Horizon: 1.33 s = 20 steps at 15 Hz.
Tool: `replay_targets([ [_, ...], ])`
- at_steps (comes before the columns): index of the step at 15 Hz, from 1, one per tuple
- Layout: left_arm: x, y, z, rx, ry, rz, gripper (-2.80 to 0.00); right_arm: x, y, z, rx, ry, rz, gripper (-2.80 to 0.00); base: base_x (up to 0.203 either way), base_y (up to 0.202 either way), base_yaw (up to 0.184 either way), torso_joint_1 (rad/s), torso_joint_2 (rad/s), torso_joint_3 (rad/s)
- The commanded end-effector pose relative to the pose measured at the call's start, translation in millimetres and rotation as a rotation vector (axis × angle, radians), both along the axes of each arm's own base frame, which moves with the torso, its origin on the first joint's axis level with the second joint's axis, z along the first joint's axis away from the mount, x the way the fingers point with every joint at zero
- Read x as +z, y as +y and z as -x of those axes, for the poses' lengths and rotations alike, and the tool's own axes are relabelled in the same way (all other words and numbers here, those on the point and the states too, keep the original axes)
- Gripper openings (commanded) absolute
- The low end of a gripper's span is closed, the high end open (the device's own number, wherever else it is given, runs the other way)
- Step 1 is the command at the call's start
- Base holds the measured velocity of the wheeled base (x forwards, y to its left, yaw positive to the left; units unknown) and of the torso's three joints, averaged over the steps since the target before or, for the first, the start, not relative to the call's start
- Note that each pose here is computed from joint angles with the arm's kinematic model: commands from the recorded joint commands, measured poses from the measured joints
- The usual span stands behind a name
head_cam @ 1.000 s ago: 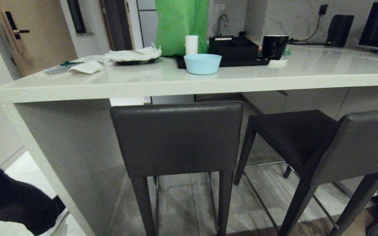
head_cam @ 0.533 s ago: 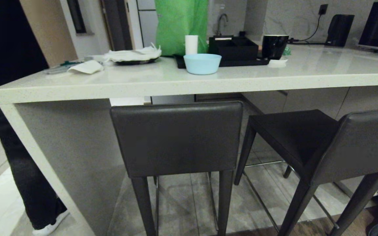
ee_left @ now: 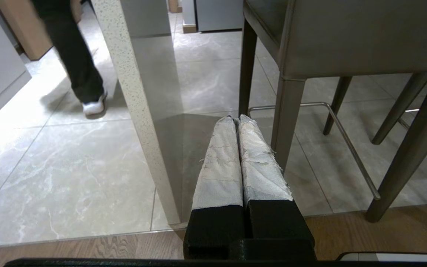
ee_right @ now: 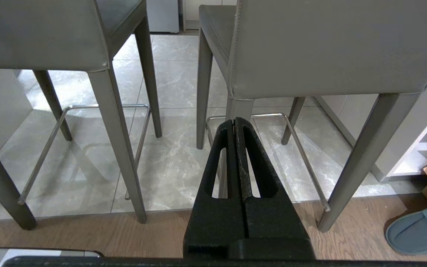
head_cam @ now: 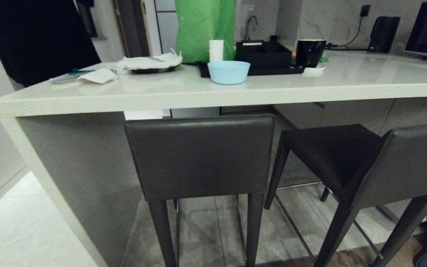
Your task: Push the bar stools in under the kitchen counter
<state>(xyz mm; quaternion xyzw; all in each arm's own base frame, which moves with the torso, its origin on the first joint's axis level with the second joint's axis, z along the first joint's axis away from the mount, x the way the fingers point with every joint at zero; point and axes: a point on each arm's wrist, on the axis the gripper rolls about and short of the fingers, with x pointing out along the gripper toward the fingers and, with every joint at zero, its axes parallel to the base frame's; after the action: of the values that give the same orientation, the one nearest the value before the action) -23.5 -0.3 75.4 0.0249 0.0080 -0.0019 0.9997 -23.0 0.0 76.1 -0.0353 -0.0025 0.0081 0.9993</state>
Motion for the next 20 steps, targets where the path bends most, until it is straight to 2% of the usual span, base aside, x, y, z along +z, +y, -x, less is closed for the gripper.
replay_targets([
  [1,-0.1,0.0,0.0,0.0,0.001,-0.001,-2.8,0.0,0.0,-0.1,0.001,0.001,0.003,-2.8,0.0,0.0,0.0,0.0,0.0,0.0],
  [3,-0.5,0.0,-0.1,0.0,0.002,0.008,-2.8,0.0,0.0,-0.1,0.0,0.001,-0.002,-2.8,0.0,0.0,0.0,0.0,0.0,0.0],
  [5,0.1,0.2,0.0,0.006,-0.001,0.042,-2.8,0.4,0.0,0.0,0.0,0.0,-0.002,-2.8,0.0,0.0,0.0,0.0,0.0,0.0],
  [7,0.1,0.1,0.0,0.007,-0.001,0.042,-2.8,0.4,0.0,0.0,0.0,0.0,0.0,-2.8,0.0,0.0,0.0,0.01,-0.02,-0.016],
  [11,0.1,0.1,0.0,0.007,-0.001,0.042,-2.8,0.2,0.0,-0.1,0.002,0.0,0.0,-2.8,0.0,0.0,0.0,0.056,-0.24,-0.244],
  [20,0.1,0.2,0.0,0.006,-0.001,0.042,-2.8,0.4,0.0,0.0,0.0,0.0,-0.002,-2.8,0.0,0.0,0.0,0.187,-0.49,-0.29],
])
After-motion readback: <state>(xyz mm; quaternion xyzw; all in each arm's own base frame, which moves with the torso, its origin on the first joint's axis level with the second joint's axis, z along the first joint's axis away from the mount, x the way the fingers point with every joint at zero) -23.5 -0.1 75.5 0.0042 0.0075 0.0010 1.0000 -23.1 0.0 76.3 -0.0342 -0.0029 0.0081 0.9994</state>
